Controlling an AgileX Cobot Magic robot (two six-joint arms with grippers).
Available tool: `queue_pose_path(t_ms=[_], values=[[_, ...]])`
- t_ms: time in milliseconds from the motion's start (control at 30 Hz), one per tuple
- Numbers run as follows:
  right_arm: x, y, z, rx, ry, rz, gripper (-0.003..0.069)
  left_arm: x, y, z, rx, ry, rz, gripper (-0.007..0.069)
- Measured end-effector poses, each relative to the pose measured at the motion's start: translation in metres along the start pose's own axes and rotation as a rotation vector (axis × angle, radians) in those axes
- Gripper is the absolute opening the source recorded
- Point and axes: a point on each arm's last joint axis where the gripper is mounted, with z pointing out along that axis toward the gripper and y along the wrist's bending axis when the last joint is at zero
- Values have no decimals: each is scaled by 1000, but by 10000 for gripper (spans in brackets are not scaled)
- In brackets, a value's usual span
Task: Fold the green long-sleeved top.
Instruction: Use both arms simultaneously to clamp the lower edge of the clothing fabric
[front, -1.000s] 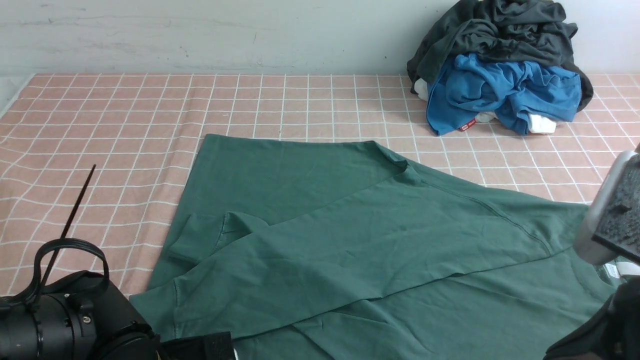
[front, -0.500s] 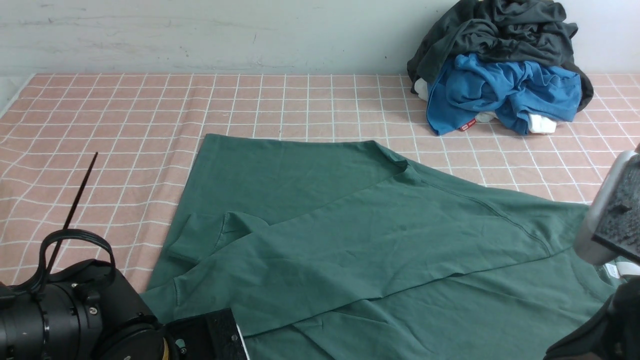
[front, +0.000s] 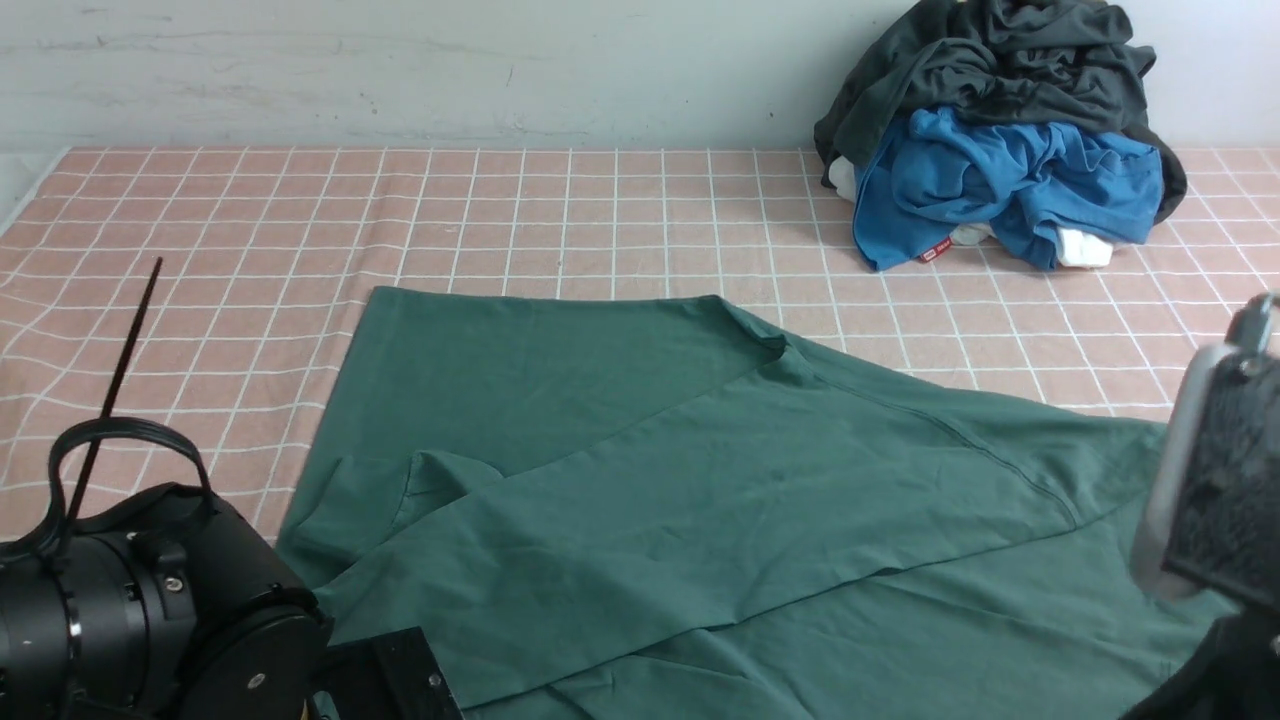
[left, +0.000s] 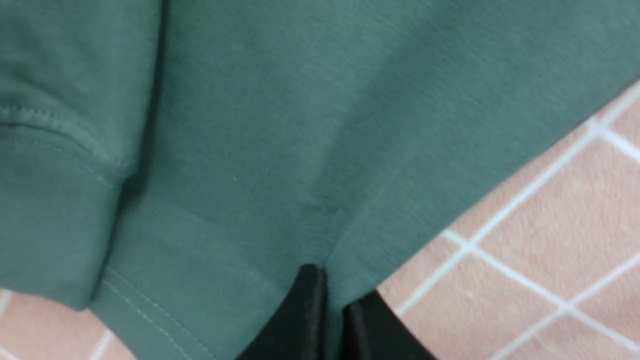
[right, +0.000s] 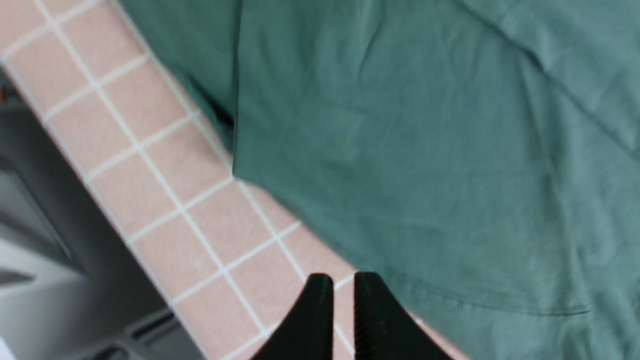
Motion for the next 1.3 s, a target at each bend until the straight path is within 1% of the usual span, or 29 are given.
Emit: queue_pose_path(t_ms=[33, 67, 133, 200, 267, 300, 333, 367, 433, 533, 733, 1033, 1100, 1233, 1300], values=[[5, 1, 8, -12, 30, -18, 137, 1, -1, 0, 0, -1, -5, 6], [6, 1, 9, -13, 37, -22, 144, 1, -1, 0, 1, -1, -5, 6], [20, 3, 32, -32, 113, -72, 237, 3, -2, -2, 3, -13, -11, 6], [26, 1, 47, -9, 129, -118, 323, 4, -2, -3, 3, -20, -14, 6], [26, -4, 57, 49, 109, -160, 383, 5, -3, -4, 4, -25, -16, 6], [25, -6, 61, 73, 102, -177, 408, 5, -3, -4, 6, -24, -16, 6], [25, -7, 63, 77, 105, -182, 413, 5, -3, -4, 6, -24, -16, 6], [21, -12, 68, 120, 96, -216, 436, 5, -3, -4, 6, -25, -17, 6], [17, -17, 75, 156, 105, -244, 452, 5, -3, -4, 6, -28, -17, 6], [15, -23, 88, 175, 168, -282, 459, 4, -3, -4, 11, -33, -21, 6], [16, -29, 118, 148, 339, -339, 459, 4, -4, -4, 16, -38, -26, 6], [16, -32, 155, 100, 439, -404, 453, 3, -4, -4, 17, -53, -29, 6], [16, -33, 160, 96, 457, -419, 440, 2, -4, -4, 17, -54, -29, 6], [16, -33, 162, 87, 468, -438, 393, 2, -4, -4, 18, -55, -30, 6], [16, -33, 163, 86, 469, -443, 331, 2, -4, -4, 18, -55, -30, 6]])
